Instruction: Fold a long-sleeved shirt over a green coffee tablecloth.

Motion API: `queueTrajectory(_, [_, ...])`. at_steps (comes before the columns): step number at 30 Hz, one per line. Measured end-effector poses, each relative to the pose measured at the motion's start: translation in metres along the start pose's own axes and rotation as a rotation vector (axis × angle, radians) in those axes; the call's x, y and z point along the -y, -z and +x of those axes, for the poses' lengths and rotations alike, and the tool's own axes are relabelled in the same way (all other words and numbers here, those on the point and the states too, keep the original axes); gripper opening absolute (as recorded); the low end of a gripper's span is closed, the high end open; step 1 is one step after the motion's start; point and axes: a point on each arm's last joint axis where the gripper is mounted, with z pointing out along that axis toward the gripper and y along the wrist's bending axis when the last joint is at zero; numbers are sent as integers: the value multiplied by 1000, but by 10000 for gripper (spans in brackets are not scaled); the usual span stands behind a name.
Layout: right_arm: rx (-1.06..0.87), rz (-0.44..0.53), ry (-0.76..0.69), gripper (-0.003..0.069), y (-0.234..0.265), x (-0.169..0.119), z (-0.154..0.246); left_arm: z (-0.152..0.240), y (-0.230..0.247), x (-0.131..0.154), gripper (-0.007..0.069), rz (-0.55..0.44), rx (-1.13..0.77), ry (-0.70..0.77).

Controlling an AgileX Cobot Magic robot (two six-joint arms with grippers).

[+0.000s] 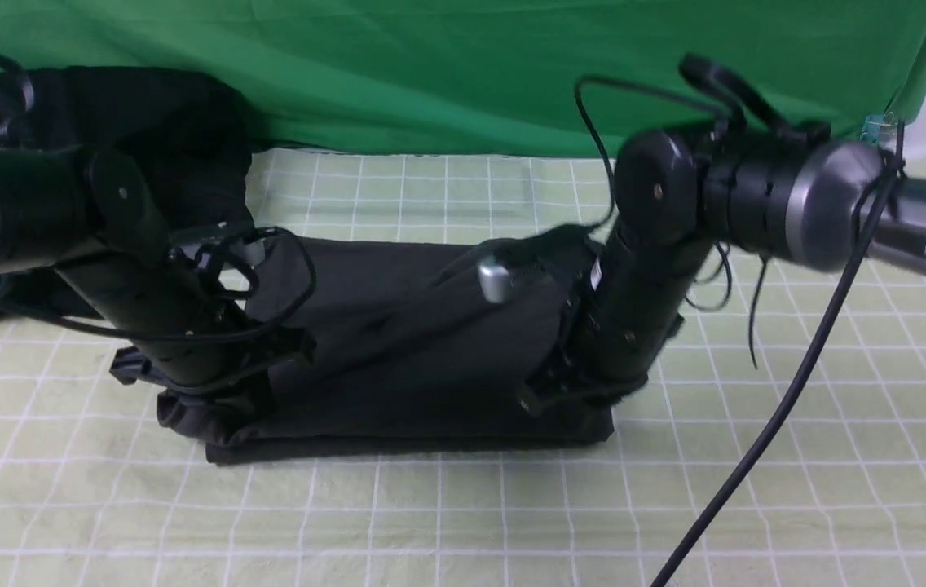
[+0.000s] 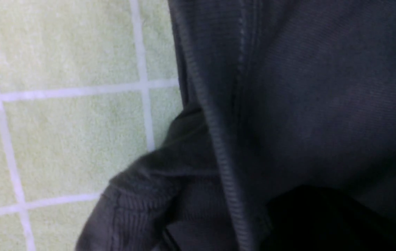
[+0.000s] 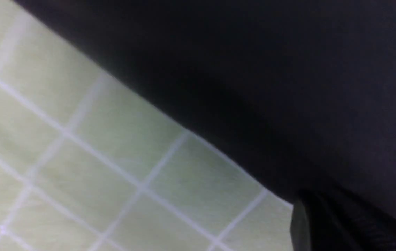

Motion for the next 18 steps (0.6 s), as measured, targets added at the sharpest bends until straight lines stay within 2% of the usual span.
queueTrajectory(7, [-19,0,-56,1,1,18,11,1,20,-4,-5,5,52,24])
queueTrajectory(9, [4,-7,-60,1,8,16,10,0,29,-3,-5,13,80,27])
queueTrajectory(13, [196,-50,-62,1,52,2,4,-2,60,12,-5,93,198,29])
queueTrajectory(18, [281,-91,-40,1,61,-8,-8,-3,57,32,-5,133,237,-22])
